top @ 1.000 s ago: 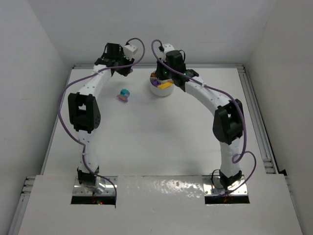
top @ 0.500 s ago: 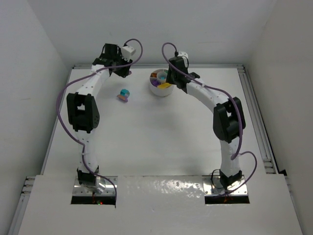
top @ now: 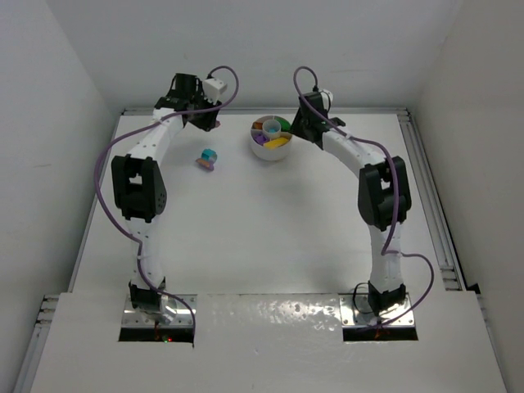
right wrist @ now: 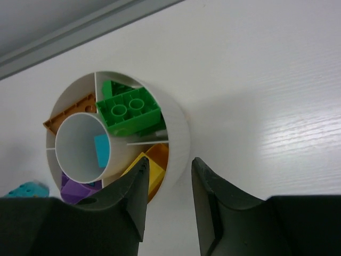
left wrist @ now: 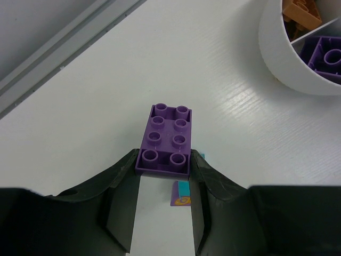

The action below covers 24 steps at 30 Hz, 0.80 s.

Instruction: Sort the legos into containers by color

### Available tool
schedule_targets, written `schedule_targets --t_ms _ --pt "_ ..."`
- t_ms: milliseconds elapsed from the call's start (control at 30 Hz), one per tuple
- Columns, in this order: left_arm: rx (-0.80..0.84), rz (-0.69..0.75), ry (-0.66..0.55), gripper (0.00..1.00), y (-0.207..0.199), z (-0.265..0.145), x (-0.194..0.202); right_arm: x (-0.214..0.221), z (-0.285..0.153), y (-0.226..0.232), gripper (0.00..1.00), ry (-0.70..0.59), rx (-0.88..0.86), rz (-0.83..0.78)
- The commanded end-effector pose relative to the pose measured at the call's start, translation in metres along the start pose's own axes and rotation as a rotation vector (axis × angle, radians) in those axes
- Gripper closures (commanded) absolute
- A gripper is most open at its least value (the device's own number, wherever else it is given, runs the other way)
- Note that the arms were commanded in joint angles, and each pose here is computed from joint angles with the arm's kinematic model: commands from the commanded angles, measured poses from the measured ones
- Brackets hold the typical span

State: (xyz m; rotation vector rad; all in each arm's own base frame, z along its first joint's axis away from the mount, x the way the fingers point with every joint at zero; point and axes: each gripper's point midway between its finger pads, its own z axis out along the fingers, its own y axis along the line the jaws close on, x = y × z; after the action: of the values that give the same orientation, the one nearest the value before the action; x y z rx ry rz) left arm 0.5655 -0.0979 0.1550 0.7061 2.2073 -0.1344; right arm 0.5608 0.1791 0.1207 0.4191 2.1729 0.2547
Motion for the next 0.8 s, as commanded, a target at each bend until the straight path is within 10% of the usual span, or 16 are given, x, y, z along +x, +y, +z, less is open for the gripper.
schedule_targets --t_ms 0,767 --pt "-0.03 -0.005 -0.092 1.0 0.008 -0.033 -0.032 0.005 0.005 0.018 0.64 0.015 -0.053 0.017" --pt "-0.023 -0.016 -0.085 1.0 0.008 -0.037 -0.029 0.021 0.031 0.016 0.93 0.011 -0.08 -0.027"
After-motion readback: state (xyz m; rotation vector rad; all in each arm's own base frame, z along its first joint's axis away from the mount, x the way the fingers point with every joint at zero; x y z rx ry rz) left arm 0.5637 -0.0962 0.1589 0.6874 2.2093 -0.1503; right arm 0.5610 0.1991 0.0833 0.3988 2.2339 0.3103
